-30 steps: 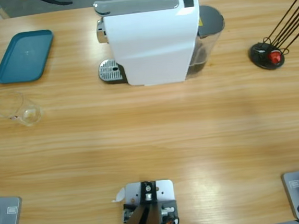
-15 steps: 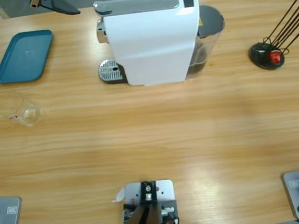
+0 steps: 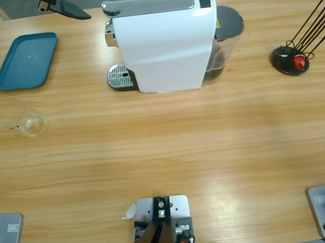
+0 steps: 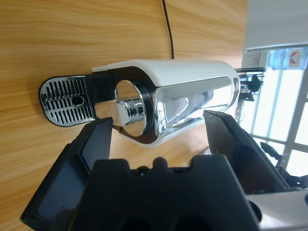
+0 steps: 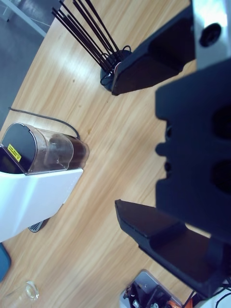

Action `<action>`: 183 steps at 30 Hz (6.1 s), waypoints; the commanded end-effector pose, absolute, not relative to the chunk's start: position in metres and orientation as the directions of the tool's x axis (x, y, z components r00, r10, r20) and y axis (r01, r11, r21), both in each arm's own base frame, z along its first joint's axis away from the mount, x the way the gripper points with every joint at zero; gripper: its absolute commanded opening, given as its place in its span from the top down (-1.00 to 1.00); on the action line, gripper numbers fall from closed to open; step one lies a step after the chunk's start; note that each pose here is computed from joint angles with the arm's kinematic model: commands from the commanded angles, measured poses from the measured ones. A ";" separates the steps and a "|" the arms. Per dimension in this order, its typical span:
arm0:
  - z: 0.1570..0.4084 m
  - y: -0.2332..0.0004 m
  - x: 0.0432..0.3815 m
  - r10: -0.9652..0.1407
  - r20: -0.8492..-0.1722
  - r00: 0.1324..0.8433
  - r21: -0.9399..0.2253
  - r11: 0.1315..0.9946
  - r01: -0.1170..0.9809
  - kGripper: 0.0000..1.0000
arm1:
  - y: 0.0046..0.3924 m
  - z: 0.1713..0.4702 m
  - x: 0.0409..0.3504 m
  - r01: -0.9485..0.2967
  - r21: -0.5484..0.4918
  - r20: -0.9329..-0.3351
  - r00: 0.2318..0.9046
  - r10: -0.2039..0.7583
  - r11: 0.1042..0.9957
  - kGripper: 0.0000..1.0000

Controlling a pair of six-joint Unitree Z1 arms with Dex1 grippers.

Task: Pour coffee

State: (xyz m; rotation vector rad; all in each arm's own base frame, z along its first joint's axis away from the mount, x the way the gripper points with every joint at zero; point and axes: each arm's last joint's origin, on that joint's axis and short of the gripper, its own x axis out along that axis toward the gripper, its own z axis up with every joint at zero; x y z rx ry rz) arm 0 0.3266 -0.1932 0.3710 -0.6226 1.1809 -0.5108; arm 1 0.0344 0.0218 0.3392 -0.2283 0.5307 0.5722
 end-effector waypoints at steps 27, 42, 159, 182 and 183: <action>0.351 -0.216 0.341 -0.651 -0.710 0.268 -0.667 0.744 0.040 1.00 | 0.025 0.333 0.038 -0.582 -0.086 -0.576 0.692 0.436 0.809 -1.00; 0.400 -0.216 0.332 -0.737 -0.603 0.306 -0.732 0.663 0.156 1.00 | 0.025 0.333 0.037 -0.592 -0.086 -0.572 0.688 0.447 0.801 -1.00; 0.372 -0.098 0.091 -0.447 -0.738 0.506 0.070 0.695 0.716 -0.97 | 0.031 0.159 0.196 0.157 -0.057 -0.559 0.814 -0.162 0.986 0.80; 0.364 -0.100 0.086 -0.469 -0.750 0.466 0.027 0.682 0.730 -0.97 | 0.028 0.227 0.177 0.132 -0.045 -0.518 0.844 -0.136 0.990 0.80; 0.364 -0.100 0.085 -0.469 -0.749 0.467 0.028 0.683 0.730 -0.97 | 0.027 0.228 0.177 0.132 -0.044 -0.517 0.845 -0.136 0.990 0.80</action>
